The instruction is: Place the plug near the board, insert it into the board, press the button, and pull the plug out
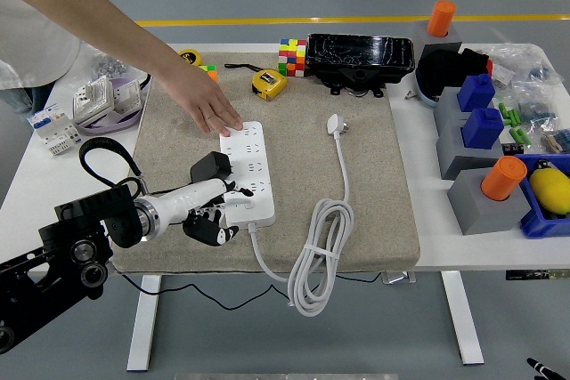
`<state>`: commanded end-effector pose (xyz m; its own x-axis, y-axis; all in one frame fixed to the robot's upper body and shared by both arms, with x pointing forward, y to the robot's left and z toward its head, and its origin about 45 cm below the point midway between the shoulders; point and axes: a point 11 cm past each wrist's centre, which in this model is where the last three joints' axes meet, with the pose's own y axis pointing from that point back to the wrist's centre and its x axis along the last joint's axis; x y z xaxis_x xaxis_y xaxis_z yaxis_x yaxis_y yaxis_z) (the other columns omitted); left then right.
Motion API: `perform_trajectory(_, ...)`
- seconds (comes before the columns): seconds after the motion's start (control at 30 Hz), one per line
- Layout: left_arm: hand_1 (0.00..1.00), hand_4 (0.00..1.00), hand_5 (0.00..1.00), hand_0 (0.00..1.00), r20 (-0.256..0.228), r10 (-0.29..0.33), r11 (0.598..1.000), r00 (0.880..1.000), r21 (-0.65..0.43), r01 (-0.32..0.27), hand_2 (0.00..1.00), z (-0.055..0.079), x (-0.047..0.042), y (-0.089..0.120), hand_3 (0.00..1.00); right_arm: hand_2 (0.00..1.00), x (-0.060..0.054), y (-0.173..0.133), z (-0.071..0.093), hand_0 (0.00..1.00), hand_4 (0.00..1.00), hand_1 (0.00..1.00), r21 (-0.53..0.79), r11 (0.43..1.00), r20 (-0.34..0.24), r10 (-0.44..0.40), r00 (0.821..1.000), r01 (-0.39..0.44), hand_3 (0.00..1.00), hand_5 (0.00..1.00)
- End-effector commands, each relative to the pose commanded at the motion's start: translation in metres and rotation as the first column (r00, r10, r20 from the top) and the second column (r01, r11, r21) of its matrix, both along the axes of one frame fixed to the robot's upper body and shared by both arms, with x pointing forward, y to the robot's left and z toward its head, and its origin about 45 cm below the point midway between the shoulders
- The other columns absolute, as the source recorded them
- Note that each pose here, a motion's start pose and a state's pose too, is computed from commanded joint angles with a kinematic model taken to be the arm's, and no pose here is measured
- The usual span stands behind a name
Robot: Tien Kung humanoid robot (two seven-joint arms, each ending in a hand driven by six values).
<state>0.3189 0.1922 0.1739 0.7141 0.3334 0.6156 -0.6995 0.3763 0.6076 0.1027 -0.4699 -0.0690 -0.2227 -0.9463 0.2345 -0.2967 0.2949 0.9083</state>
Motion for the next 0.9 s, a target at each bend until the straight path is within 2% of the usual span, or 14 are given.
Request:
perform_trajectory(0.57,0.071,0.580,0.002,0.113,-0.037,0.008,0.999,0.999,0.039,-0.007,0.162,-0.011,0.0033,0.004,0.852,0.661,0.000,0.000,0.000,0.664,0.928,0.673,0.000,1.000,0.001,-0.002,1.000,0.002,0.587,0.527)
perform_trajectory(0.9,0.072,0.580,0.002,0.112,-0.038,0.011,0.999,0.999,0.043,-0.009,0.162,-0.012,0.0035,0.004,0.830,0.662,-0.001,0.000,0.000,0.663,0.928,0.673,0.000,1.000,-0.001,-0.002,1.000,0.002,0.587,0.526)
